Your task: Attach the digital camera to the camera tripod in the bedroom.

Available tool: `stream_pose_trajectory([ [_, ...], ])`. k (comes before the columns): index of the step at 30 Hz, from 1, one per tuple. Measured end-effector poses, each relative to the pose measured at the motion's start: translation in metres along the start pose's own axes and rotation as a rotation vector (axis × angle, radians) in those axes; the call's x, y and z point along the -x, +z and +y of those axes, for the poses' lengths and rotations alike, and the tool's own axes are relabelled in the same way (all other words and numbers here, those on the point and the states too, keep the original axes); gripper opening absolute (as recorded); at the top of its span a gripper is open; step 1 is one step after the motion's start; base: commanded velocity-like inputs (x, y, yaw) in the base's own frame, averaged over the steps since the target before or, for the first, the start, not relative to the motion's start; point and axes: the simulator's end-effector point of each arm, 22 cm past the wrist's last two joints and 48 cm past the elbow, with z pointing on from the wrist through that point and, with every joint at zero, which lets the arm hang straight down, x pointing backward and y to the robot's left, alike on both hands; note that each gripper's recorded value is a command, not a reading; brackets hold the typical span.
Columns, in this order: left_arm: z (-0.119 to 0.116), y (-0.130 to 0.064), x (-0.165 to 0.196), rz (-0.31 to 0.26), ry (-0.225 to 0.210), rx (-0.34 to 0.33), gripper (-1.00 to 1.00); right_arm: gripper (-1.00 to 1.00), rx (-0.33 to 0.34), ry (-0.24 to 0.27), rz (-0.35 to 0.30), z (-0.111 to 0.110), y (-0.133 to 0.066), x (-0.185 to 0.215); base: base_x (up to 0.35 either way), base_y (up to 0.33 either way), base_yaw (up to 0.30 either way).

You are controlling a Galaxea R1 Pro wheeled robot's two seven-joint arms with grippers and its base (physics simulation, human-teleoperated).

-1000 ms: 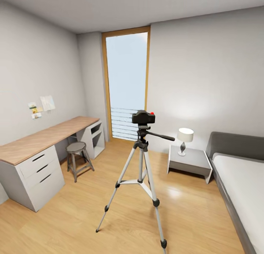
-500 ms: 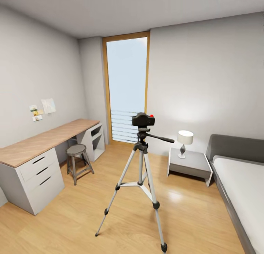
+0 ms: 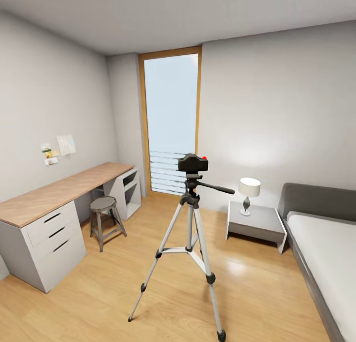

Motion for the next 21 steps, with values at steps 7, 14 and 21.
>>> stream_pose_trajectory([
  [7,-0.0009,-0.0003,0.0004,-0.001,-0.001,-0.001,1.00,1.00,-0.001,-0.003,-0.003,-0.0008,-0.0003,0.0013,0.000,0.000,-0.074],
  [14,-0.0014,-0.0007,0.0017,-0.004,-0.003,-0.003,1.00,1.00,0.000,-0.002,-0.007,-0.0001,-0.0004,0.0027,0.000,0.000,-0.196],
  [21,-0.0020,-0.0011,0.0030,-0.008,-0.005,-0.004,1.00,1.00,-0.001,-0.003,-0.010,-0.0003,-0.0007,0.0039,0.000,0.000,-0.224],
])
